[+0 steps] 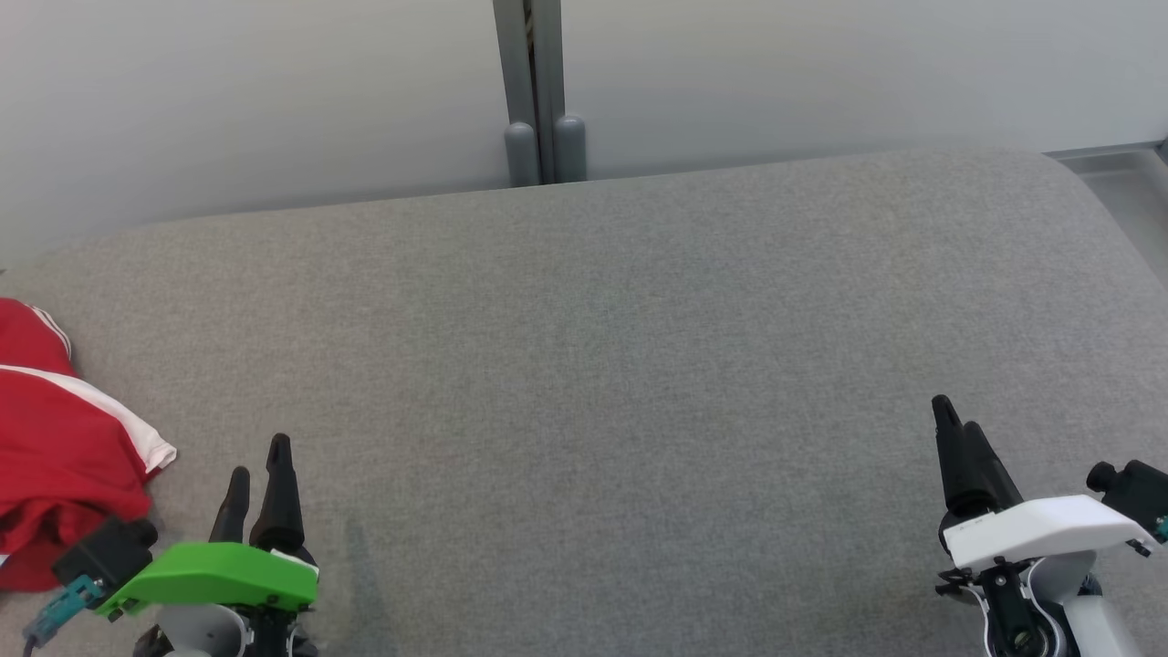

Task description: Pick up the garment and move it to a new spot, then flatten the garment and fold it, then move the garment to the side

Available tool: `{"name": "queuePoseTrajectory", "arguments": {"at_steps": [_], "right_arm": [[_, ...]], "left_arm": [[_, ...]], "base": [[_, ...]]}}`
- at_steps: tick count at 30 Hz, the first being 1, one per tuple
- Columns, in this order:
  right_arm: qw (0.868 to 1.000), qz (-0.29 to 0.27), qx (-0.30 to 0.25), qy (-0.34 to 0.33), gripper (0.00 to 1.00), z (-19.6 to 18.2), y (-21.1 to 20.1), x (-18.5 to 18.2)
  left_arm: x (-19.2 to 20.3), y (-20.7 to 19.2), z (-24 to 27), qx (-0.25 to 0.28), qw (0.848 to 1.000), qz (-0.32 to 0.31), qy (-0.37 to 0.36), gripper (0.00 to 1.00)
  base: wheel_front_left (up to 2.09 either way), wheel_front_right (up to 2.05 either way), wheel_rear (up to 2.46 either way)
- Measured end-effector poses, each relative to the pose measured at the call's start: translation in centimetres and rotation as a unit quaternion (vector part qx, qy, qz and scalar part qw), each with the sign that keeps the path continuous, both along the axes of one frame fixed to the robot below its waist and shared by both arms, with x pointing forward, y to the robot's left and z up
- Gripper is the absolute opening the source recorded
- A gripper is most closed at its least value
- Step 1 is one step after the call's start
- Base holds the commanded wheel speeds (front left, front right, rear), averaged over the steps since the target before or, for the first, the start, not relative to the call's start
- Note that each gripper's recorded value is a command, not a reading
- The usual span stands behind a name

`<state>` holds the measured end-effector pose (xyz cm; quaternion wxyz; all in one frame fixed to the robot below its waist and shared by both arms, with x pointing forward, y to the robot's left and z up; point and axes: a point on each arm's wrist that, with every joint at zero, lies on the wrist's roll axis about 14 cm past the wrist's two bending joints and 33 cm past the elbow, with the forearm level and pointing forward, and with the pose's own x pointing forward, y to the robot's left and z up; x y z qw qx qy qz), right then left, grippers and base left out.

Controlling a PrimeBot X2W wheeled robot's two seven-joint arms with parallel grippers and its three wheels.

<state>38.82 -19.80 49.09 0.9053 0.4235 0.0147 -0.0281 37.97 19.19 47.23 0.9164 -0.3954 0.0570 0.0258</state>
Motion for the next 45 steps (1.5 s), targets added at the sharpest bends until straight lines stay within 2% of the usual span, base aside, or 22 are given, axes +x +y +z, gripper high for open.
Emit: {"name": "queuePoseTrajectory", "arguments": {"at_steps": [9,21,34,45], "right_arm": [[0.998,0.011,-0.064,-0.026,1.00,1.6,0.8,0.9],[0.989,0.026,-0.142,-0.014,1.00,0.5,1.5,0.7],[0.978,0.031,-0.208,-0.010,1.00,-0.1,1.5,0.5],[0.965,0.027,-0.255,-0.044,1.00,1.7,1.5,0.8]], "left_arm": [[0.6,-0.3,0.7,0.082,0.997,-0.013,-0.008,1.00],[0.3,-0.8,0.2,0.176,0.984,-0.028,-0.004,1.00],[0.2,-1.4,0.9,0.246,0.968,-0.041,-0.026,1.00],[-0.1,-1.4,1.3,0.292,0.955,-0.042,-0.042,1.00]], "base": [[0.00,0.00,0.00],[0.00,0.00,0.00],[0.00,0.00,0.00],[0.00,0.00,0.00]]}}
